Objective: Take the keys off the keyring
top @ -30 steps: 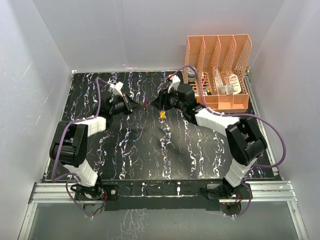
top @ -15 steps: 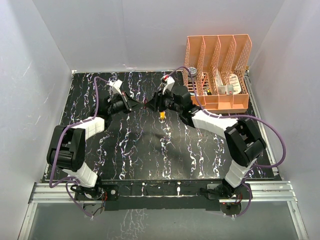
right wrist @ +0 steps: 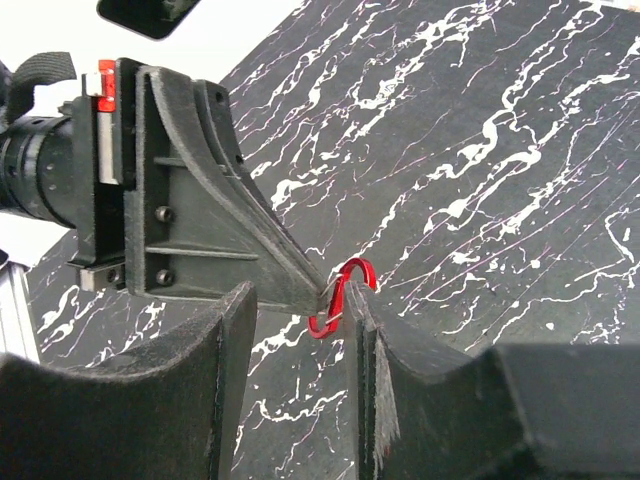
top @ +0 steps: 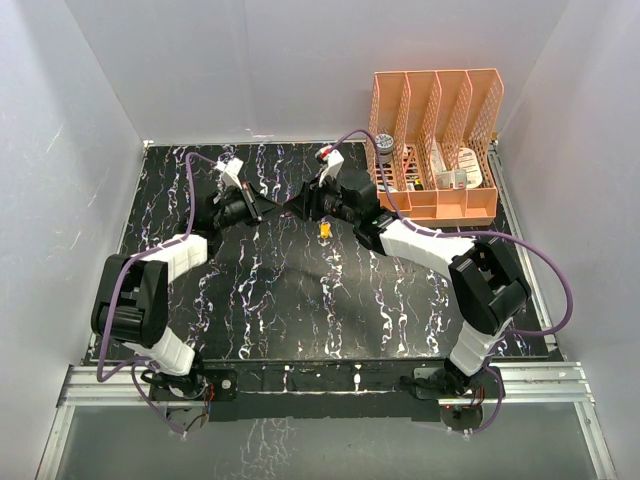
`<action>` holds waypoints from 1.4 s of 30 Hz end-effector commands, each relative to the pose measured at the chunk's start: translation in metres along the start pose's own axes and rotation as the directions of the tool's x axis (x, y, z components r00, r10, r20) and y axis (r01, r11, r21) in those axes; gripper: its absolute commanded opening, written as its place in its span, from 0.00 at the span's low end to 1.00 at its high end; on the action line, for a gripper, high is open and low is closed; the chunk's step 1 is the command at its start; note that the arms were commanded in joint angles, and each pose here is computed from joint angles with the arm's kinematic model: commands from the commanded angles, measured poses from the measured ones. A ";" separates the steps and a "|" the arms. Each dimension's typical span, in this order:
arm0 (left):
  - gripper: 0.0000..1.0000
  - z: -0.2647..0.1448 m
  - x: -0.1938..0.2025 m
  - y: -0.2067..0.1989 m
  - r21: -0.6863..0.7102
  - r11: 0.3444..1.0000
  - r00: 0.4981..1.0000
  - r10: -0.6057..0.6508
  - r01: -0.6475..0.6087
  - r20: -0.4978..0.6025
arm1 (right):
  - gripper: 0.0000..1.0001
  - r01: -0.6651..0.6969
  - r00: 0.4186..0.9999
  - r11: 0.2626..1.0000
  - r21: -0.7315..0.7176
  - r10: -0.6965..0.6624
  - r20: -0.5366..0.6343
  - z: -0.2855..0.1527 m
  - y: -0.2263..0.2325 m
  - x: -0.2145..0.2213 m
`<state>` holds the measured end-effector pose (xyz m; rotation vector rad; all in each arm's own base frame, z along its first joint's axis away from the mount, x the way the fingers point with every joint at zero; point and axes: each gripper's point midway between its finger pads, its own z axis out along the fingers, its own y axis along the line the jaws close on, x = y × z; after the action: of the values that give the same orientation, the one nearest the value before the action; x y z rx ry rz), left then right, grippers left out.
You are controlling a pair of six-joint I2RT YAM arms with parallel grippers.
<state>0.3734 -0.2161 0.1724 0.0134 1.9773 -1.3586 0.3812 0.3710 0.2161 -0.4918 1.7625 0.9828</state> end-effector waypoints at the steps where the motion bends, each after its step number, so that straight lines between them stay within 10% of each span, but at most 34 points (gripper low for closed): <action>1: 0.00 -0.012 -0.015 -0.034 0.067 0.995 0.997 0.069 -0.071 0.034 | 0.38 0.060 0.991 0.998 0.022 -0.062 0.115 -0.003 0.005 -0.040; 42: 0.00 -0.017 -0.021 -0.054 0.117 0.991 0.997 0.063 -0.069 0.053 | 0.22 0.075 0.989 0.997 -0.012 -0.073 0.129 0.009 0.023 -0.040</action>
<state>0.3616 -0.2169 0.2091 0.0399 1.9097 -1.4060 0.3842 0.3732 0.2296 -0.4762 1.7015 0.9148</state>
